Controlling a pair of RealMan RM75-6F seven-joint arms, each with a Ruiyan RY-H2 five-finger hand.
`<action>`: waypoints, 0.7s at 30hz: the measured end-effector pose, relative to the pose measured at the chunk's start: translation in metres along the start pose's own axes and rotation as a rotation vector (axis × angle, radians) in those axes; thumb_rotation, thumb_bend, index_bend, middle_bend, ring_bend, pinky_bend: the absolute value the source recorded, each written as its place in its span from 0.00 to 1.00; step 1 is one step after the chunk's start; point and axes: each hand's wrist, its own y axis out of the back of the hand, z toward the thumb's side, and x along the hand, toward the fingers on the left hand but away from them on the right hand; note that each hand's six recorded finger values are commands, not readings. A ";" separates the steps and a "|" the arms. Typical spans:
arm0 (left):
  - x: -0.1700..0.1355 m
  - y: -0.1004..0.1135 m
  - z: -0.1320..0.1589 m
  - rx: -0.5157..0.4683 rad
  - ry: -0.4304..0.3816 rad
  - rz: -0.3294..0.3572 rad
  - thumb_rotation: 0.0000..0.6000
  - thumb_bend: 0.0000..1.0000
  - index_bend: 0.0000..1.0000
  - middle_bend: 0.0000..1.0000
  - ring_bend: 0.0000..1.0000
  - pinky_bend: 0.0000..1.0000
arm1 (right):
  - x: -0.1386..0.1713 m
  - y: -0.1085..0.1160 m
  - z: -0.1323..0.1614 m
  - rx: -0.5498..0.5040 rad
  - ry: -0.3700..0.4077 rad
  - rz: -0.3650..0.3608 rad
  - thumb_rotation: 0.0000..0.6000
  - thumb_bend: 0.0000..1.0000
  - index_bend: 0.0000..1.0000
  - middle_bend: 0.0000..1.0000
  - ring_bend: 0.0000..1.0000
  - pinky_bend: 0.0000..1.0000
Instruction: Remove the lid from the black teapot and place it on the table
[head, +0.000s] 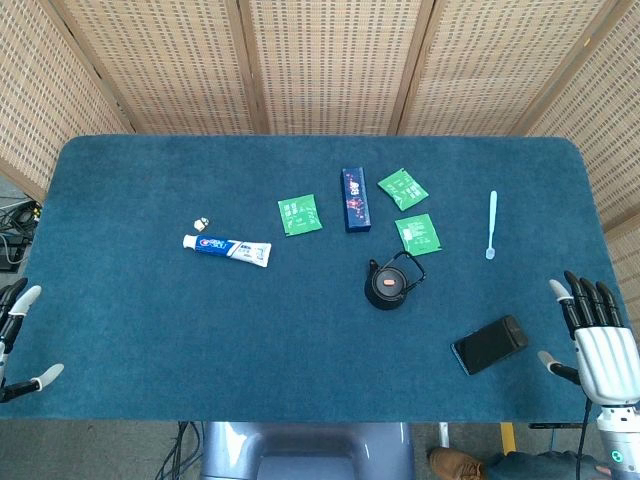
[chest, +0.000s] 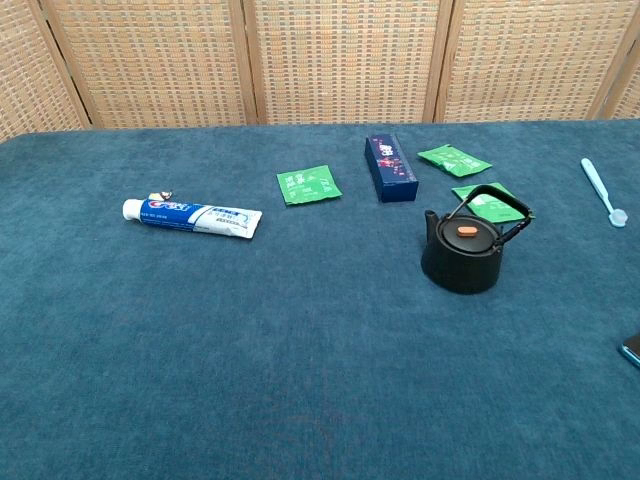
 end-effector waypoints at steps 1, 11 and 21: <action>0.000 0.000 0.000 0.000 0.000 0.000 1.00 0.00 0.00 0.00 0.00 0.00 | 0.000 0.000 0.000 0.001 0.000 0.001 1.00 0.00 0.07 0.00 0.00 0.00; 0.002 0.000 0.000 0.007 -0.001 0.004 1.00 0.00 0.00 0.00 0.00 0.00 | -0.005 -0.003 0.001 0.015 0.011 0.014 1.00 0.00 0.09 0.00 0.00 0.00; 0.017 -0.008 0.001 0.032 0.015 0.001 1.00 0.00 0.00 0.00 0.00 0.00 | -0.072 -0.012 0.036 0.033 0.141 0.126 1.00 0.00 0.26 0.00 0.00 0.00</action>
